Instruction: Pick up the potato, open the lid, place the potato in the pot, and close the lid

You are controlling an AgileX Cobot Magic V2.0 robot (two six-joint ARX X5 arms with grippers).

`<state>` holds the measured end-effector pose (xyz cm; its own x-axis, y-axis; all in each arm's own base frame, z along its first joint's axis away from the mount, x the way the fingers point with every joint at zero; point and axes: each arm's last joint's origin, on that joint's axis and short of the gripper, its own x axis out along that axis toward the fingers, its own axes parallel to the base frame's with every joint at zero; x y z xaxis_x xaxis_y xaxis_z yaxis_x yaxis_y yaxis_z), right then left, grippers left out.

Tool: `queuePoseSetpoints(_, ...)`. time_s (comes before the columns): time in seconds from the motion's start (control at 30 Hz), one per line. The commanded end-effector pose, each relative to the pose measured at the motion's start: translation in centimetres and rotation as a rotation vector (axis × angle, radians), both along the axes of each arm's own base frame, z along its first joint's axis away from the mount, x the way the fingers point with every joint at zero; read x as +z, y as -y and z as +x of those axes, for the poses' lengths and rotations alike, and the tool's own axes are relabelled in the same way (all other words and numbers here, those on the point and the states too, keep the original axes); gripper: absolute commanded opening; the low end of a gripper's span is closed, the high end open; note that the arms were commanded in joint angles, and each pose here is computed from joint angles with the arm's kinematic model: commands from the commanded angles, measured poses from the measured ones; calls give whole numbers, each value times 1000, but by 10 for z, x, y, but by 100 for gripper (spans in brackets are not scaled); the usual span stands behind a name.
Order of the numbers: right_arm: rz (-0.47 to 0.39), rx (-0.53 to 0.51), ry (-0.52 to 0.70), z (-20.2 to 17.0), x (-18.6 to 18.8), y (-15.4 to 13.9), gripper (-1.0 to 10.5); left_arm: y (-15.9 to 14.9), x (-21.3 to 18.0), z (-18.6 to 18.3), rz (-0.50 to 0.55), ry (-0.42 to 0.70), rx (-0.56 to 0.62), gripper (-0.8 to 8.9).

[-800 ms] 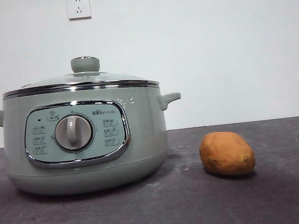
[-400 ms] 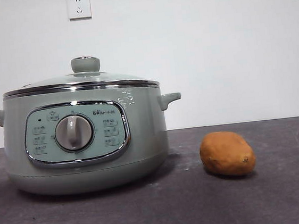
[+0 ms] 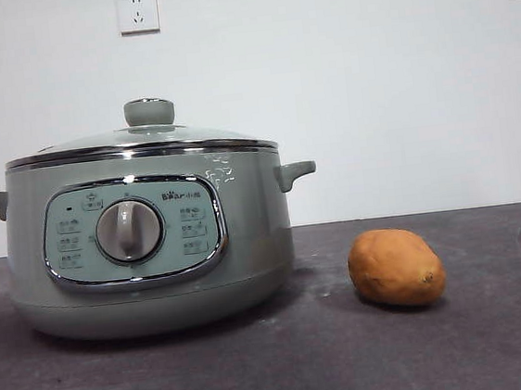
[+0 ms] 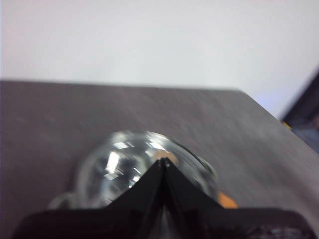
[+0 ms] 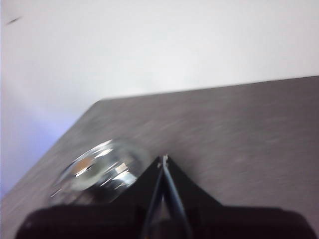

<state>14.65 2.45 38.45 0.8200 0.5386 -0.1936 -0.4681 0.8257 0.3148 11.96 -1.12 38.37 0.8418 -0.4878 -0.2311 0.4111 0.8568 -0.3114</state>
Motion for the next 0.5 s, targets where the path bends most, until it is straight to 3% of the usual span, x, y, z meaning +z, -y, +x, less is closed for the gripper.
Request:
queuePoseSetpoints(0.03, 12, 153, -32, 12, -4, -5, 2, 2, 1, 15, -3, -44, -102, 5)
queuePoseSetpoints(0.1, 25, 209, -66, 20, -9, -7, 30, 3, -1, 24, -23, -74, -157, 64)
queuePoseSetpoints(0.13, 30, 225, -83, 23, -11, -8, 99, 3, -3, 28, -32, -91, -177, 135)
queuePoseSetpoints(0.27, 33, 241, -130, 32, -18, -11, 519, 3, -9, 40, -37, -147, -174, 363)
queuePoseSetpoints(0.5, -12, 186, -177, 41, -25, -22, 536, 7, -8, 45, -30, -119, -187, 377)
